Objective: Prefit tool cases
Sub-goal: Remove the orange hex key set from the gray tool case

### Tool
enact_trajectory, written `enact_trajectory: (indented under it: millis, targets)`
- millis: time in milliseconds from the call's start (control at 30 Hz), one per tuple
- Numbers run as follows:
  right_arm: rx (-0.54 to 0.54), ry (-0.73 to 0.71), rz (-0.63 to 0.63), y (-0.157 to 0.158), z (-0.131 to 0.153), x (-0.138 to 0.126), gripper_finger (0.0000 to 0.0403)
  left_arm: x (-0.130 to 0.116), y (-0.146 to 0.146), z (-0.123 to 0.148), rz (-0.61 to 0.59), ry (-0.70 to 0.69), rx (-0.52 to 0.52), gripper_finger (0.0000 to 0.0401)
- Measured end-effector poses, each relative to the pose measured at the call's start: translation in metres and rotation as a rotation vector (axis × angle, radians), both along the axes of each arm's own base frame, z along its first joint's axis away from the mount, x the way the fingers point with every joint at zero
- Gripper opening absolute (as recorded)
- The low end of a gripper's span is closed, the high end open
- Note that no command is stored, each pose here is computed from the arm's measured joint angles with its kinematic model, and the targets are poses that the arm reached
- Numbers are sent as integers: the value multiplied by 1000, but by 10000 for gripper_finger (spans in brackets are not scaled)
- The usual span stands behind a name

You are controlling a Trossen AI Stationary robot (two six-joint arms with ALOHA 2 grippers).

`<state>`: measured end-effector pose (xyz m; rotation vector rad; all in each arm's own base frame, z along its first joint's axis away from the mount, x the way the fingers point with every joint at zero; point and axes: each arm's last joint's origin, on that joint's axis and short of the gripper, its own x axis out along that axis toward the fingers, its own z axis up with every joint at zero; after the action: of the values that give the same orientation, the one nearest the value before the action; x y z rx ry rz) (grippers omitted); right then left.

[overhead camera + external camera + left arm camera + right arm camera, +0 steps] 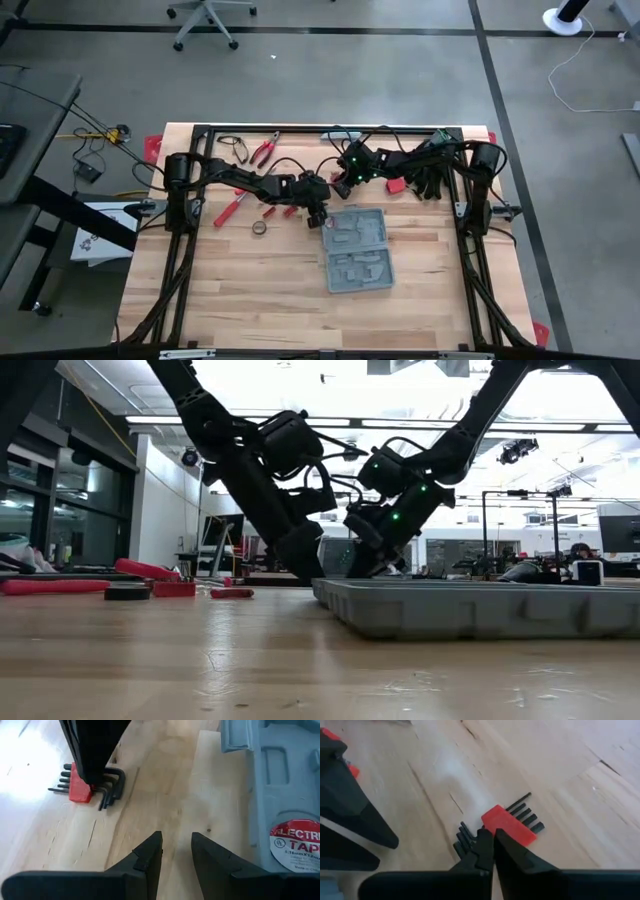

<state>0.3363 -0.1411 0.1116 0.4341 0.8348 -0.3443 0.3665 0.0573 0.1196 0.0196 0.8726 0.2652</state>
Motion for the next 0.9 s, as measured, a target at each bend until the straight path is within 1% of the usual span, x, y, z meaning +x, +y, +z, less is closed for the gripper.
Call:
enact_trajectory:
  millis: [133, 233, 300, 367, 500, 567, 733, 900]
  targets:
    - [-10, -2, 17, 3, 6, -1, 13, 0, 0, 3, -9, -6, 34, 99]
    - [-13, -31, 67, 5, 11, 0, 14, 0, 2, 8, 1, -22, 60, 99]
    - [0, -67, 99, 5, 13, 2, 20, 1, 5, 10, 5, -42, 68, 99]
    - [18, -73, 116, 6, 13, 2, 33, 1, 8, 12, 12, -53, 70, 99]
    - [27, -67, 117, 6, 13, 1, 67, 4, 14, 15, 8, -97, 95, 99]
    - [29, -62, 110, 3, 12, 0, 76, 5, 17, 18, 11, -129, 107, 99]
    - [0, -100, 109, 1, 16, 2, 78, 6, 26, 21, 31, -171, 117, 99]
    - [-66, -62, 64, -2, 15, 1, 78, 6, 30, 21, 28, -180, 101, 99]
